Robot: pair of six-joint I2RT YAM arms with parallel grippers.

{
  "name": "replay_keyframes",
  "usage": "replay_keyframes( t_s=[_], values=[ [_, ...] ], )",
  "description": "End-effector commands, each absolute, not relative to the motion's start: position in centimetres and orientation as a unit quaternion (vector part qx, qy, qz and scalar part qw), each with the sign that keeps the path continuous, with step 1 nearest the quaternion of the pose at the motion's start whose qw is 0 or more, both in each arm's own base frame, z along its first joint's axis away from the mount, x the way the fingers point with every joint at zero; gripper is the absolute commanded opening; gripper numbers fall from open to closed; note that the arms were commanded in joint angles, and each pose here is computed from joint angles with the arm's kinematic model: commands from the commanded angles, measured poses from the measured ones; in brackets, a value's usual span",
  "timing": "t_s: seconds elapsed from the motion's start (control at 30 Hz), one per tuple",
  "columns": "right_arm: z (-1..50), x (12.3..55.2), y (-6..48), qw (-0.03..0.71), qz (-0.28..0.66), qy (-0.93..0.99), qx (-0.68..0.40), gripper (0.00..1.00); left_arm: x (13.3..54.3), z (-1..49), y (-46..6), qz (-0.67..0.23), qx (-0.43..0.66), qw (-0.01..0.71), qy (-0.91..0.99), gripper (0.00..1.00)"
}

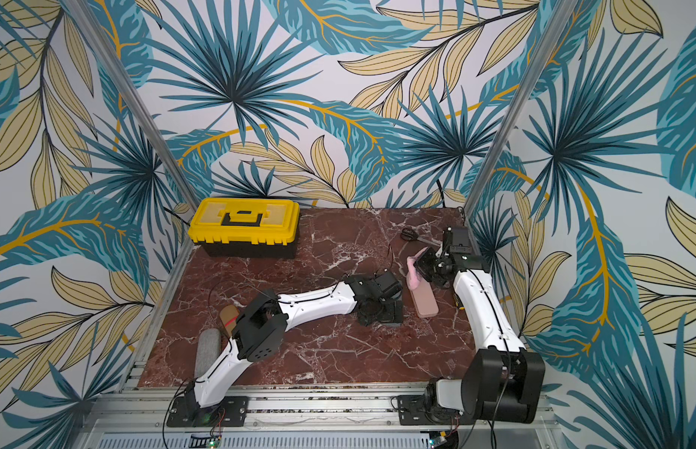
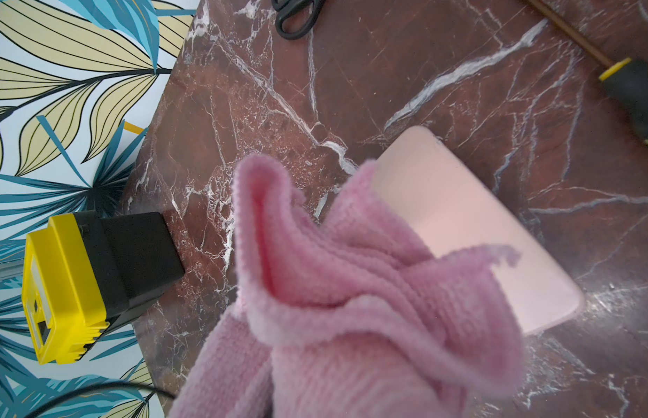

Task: Wipe the eyeglass case
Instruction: Place the eyeglass case at the center of the board, then move the eyeglass case from the center of the board.

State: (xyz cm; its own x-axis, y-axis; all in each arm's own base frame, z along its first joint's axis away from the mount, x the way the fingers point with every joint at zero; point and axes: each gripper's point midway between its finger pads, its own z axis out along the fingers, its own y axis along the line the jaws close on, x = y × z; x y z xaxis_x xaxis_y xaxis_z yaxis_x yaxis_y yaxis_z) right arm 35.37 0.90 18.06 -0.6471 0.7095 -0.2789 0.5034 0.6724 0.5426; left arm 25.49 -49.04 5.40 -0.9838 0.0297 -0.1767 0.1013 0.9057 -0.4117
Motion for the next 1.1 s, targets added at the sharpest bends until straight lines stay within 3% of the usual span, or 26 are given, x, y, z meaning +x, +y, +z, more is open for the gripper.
replay_keyframes(
  t_s=[0.0, 0.33, 0.53, 0.87, 1.07],
  values=[
    [17.9, 35.2, 1.6, 0.228, 0.223, 0.887, 0.334, 0.0, 26.0, 11.3, -46.1, -0.218, 0.042, 0.161, 0.962, 1.0],
    [15.1, 33.8, 10.9, 0.156, 0.229, 0.932, 0.233, 0.0, 26.3, 13.8, -32.5, -0.051, 0.017, 0.289, 0.956, 1.0],
    [12.0, 32.4, 14.7, 0.104, 0.215, 0.952, 0.189, 0.0, 27.1, 15.0, -26.6, -0.003, -0.032, 0.347, 0.937, 1.0],
    [9.1, 32.7, 18.1, 0.079, 0.178, 0.972, 0.131, 0.0, 27.2, 14.1, -19.1, -0.024, -0.076, 0.358, 0.93, 1.0],
    [8.6, 33.3, 20.1, 0.076, 0.178, 0.976, 0.1, 0.0, 25.1, 12.9, -13.9, -0.03, -0.145, 0.333, 0.931, 1.0]
  ],
)
